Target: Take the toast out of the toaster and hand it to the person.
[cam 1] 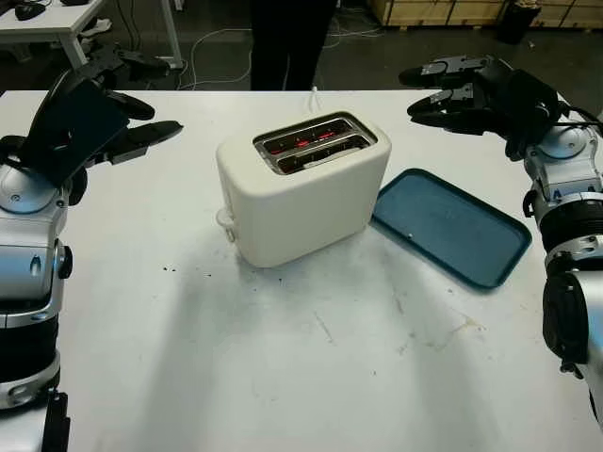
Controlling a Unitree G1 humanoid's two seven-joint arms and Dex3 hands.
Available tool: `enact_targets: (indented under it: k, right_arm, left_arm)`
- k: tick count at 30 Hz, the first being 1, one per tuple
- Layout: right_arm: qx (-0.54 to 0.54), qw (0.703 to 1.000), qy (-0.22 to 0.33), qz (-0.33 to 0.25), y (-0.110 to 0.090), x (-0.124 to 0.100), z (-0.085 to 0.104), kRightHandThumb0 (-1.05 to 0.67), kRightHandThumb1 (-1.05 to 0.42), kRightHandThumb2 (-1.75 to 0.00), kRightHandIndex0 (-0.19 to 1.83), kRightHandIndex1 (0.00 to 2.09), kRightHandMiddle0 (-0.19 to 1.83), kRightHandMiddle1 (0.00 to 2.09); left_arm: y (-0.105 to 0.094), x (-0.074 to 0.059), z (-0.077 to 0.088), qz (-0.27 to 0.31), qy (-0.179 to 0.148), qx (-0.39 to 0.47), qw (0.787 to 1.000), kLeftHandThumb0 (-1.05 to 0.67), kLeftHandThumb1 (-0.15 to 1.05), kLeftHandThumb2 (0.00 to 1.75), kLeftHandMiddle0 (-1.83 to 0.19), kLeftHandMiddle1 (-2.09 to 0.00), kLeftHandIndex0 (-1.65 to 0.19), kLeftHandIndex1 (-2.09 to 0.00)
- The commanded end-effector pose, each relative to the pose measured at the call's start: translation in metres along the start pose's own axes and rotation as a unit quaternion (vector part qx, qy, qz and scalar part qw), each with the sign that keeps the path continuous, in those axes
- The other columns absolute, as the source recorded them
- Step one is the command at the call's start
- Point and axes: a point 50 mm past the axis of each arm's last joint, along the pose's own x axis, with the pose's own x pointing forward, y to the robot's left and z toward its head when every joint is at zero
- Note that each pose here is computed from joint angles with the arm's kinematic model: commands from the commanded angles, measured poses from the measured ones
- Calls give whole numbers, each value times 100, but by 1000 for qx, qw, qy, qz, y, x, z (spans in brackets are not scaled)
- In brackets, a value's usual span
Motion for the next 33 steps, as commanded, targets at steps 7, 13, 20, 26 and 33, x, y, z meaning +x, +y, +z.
enact_targets:
  k: [7, 13, 20, 26, 33]
  right_arm:
    - [-1, 1000, -7, -5, -1, 1, 3, -86, -81, 0, 57, 58, 74, 0]
    - [3, 1000, -8, -3, 0, 1, 3, -86, -81, 0, 57, 58, 74, 0]
    - [1, 1000, -8, -4, -1, 1, 4, -87, -82, 0, 57, 57, 74, 0]
    - [7, 1000, -9, -3, 0, 2, 3, -87, -81, 0, 57, 57, 74, 0]
    - [4, 1000, -7, -7, 0, 1, 3, -86, -81, 0, 57, 58, 74, 0]
  left_arm:
    - [3, 1, 6, 8, -9, 6, 1000, -33, 90, 0, -7, -127, -19, -77]
    - [3, 1, 6, 8, -9, 9, 1000, -33, 90, 0, -8, -127, -19, -77]
    - [3, 1, 7, 8, -10, 4, 1000, -32, 90, 0, -7, -128, -18, -77]
    - [2, 1, 7, 7, -10, 4, 1000, -33, 90, 0, -6, -129, -18, -78]
    - [2, 1, 7, 6, -12, 4, 1000, -31, 90, 0, -6, -129, -17, -79]
